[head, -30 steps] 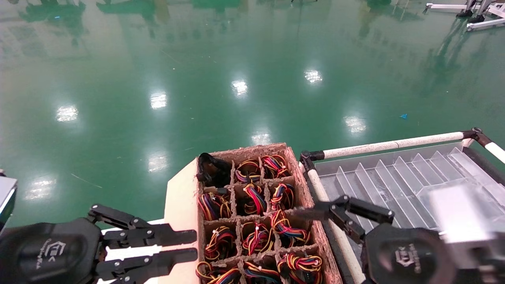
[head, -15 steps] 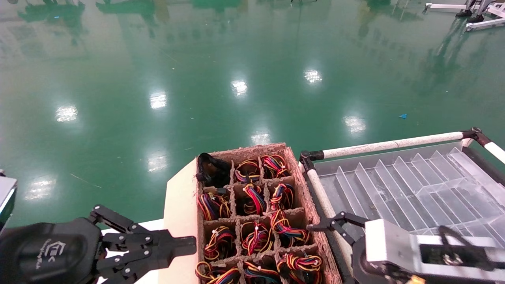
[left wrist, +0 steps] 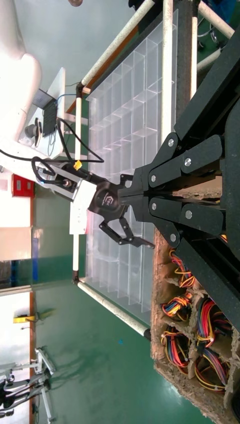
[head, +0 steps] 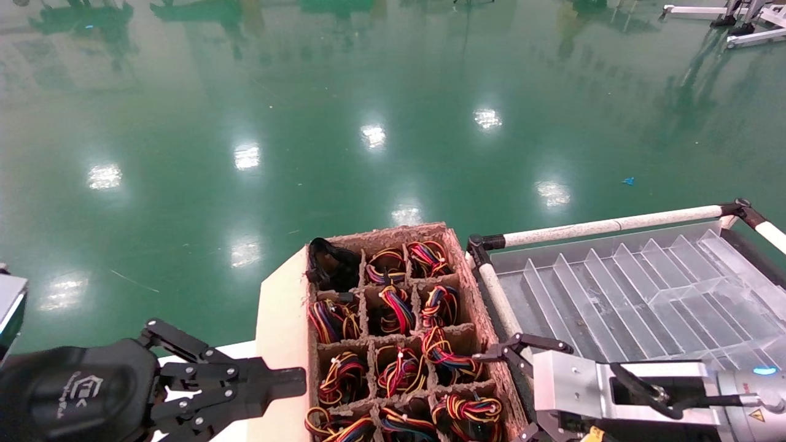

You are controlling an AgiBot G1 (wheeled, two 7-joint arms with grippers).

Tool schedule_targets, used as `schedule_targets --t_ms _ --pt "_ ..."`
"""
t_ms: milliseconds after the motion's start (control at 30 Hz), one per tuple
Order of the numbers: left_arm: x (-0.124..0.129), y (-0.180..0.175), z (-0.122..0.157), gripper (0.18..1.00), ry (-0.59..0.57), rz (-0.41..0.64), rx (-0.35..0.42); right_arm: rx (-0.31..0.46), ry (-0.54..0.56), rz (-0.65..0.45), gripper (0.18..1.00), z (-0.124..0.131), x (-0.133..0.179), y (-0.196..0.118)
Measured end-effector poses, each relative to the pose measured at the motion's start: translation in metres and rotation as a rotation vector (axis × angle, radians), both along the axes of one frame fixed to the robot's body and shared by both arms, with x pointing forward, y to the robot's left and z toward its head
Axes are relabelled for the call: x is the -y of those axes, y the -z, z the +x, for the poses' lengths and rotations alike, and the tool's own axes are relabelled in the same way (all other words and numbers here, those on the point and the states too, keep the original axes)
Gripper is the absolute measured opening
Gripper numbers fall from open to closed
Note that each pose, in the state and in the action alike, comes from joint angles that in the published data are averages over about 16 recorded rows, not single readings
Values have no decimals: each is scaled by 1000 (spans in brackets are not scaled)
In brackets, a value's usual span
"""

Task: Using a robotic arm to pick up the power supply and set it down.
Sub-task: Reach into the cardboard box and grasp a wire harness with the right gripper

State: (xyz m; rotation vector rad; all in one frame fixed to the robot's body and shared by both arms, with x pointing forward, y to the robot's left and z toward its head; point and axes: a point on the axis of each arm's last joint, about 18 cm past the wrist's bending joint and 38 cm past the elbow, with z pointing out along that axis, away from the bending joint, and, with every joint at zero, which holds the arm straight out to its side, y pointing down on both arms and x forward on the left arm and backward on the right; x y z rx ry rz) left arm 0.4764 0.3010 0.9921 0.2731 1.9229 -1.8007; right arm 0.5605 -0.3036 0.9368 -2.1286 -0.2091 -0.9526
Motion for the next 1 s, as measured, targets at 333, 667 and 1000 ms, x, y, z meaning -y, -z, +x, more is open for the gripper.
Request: schedule_targets --t_ms 333,667,1000 --pt "0 0 0 244 0 0 0 -11 24 -32 776 3 2 5" --pt "0 0 0 381 0 0 0 -13 36 -50 551 5 4 8" --pt "0 0 0 595 0 0 0 -13 40 -57 335 5 5 6"
